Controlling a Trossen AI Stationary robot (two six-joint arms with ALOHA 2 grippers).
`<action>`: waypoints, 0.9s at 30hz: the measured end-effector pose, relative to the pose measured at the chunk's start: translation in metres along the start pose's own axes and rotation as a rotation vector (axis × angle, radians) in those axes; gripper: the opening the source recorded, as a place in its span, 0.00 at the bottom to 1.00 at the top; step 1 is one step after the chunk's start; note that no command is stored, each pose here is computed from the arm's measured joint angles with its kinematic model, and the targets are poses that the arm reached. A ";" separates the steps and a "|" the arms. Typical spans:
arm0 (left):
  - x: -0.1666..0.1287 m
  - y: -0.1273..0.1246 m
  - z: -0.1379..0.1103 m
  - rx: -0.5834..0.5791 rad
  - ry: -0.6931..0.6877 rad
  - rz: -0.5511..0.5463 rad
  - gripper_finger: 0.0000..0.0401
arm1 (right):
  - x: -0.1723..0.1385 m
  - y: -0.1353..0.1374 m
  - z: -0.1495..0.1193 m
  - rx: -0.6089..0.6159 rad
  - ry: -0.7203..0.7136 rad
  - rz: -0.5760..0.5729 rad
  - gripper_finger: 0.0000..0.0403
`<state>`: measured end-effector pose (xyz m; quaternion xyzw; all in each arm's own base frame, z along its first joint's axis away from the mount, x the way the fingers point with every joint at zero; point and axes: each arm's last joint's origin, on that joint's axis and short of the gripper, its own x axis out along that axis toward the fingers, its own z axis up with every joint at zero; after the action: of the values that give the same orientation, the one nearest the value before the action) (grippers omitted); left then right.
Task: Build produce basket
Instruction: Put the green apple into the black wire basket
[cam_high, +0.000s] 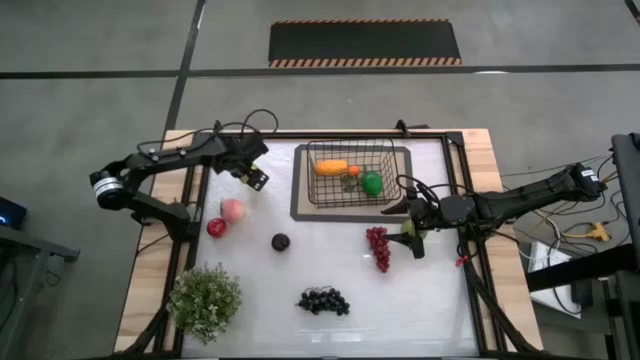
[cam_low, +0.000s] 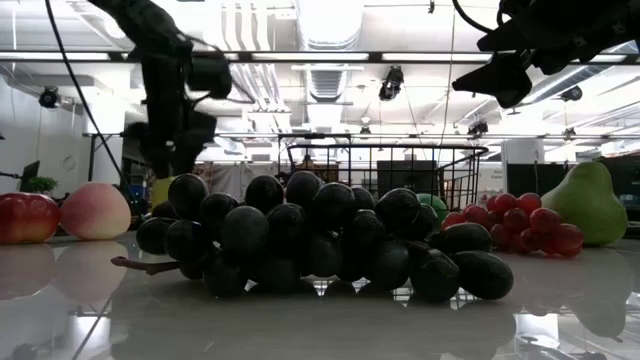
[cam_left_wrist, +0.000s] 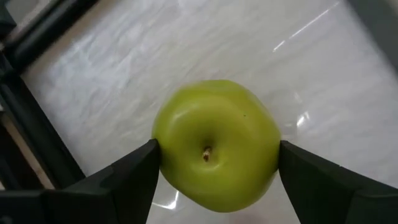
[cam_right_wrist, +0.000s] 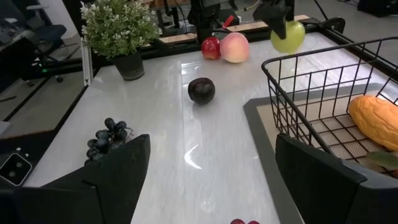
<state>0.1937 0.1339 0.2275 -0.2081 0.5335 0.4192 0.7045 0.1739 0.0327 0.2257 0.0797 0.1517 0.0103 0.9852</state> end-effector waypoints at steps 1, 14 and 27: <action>-0.006 -0.002 0.002 0.007 -0.002 -0.004 0.70 | 0.000 0.000 0.000 0.001 0.000 0.000 0.81; -0.107 -0.047 0.010 0.229 -0.087 -0.174 0.70 | -0.001 -0.001 -0.005 -0.007 0.049 0.001 0.81; -0.163 -0.124 0.016 0.562 -0.282 -0.391 0.70 | -0.001 0.002 0.003 -0.123 -0.052 0.044 0.81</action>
<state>0.2911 0.0158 0.3648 -0.0449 0.4756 0.1383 0.8676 0.1743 0.0338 0.2291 0.0225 0.1231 0.0394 0.9914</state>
